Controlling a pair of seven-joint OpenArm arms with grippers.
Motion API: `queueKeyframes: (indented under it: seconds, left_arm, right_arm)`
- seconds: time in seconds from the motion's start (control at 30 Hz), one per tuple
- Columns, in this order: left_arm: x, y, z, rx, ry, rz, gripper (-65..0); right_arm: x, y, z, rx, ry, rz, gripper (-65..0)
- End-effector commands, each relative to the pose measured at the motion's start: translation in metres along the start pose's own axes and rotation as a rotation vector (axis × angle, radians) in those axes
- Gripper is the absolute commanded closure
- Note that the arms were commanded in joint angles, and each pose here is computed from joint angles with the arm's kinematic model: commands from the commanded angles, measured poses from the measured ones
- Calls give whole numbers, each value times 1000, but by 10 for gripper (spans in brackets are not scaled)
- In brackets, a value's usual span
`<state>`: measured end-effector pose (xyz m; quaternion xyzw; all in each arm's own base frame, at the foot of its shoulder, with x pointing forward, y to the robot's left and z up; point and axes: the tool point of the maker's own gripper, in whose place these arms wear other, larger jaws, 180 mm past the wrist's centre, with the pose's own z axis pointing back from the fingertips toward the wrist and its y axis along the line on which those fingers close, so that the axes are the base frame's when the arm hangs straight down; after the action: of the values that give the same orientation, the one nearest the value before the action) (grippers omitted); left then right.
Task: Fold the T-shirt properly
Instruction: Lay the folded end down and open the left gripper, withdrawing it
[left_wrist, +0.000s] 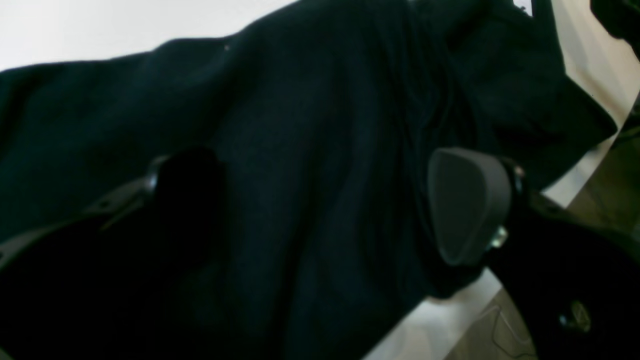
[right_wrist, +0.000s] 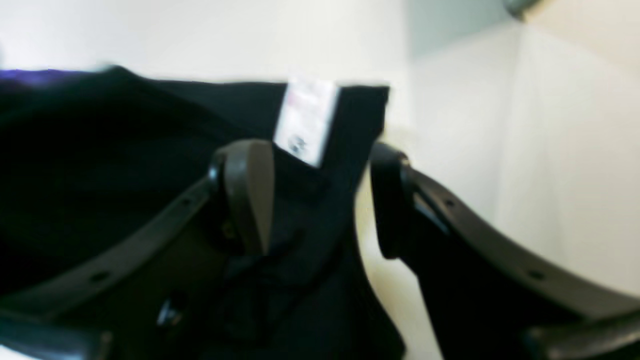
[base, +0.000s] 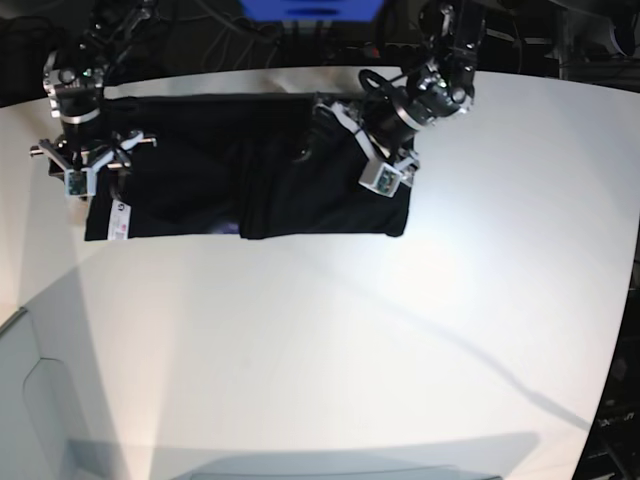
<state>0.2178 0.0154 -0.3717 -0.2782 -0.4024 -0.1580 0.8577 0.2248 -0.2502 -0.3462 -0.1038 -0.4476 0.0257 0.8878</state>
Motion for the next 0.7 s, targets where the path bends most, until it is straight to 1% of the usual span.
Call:
queueKeyframes:
  seconds: [0.0, 0.03, 0.1, 0.17, 0.23, 0.3, 0.33, 0.37, 0.4, 0.5, 0.57, 0.63, 0.67]
  left_arm:
    - [15, 3, 5, 2, -56, -6, -650]
    - [21, 12, 10, 27, -75, -4, -650]
    - [35, 30, 23, 65, -129, 42, -650]
    - [51, 47, 38, 92, -204, 110, -650]
    - [72, 68, 59, 112, -313, 199, -650]
    - [87, 92, 84, 144, -397, 250, -650]
    - [93, 102, 95, 154, -428, 268, -650]
    - [96, 106, 100, 151, -438, 271, -650]
    - [98, 108, 103, 149, -438, 265, -650]
    - [95, 107, 102, 135, -389, 223, -650]
    - [86, 93, 90, 92, -326, 193, -650]
    - [71, 68, 67, 37, -237, 129, -650]
    - [61, 59, 58, 24, -192, 94, -650]
  right_arm:
    - [9, -13, 1, -34, -30, -9, -321]
    - [6, -21, -1, -57, -10, -27, -321]
    - [-3, -34, -3, -92, 32, -58, -322]
    - [-8, -43, -4, -119, 64, -86, -322]
    - [-15, -50, -3, -140, 88, -109, -322]
    - [-18, -51, -4, -141, 99, -119, -322]
    - [-21, -49, -6, -134, 104, -122, -322]
    - [-24, -47, -7, -128, 111, -127, -322]
    - [-28, -46, -9, -122, 120, -135, -321]
    - [-38, -42, -14, -105, 140, -155, -319]
    - [-44, -39, -16, -95, 153, -164, -319]
    - [-46, -37, -17, -90, 158, -167, -319]
    - [-45, -36, -17, -87, 157, -166, -319]
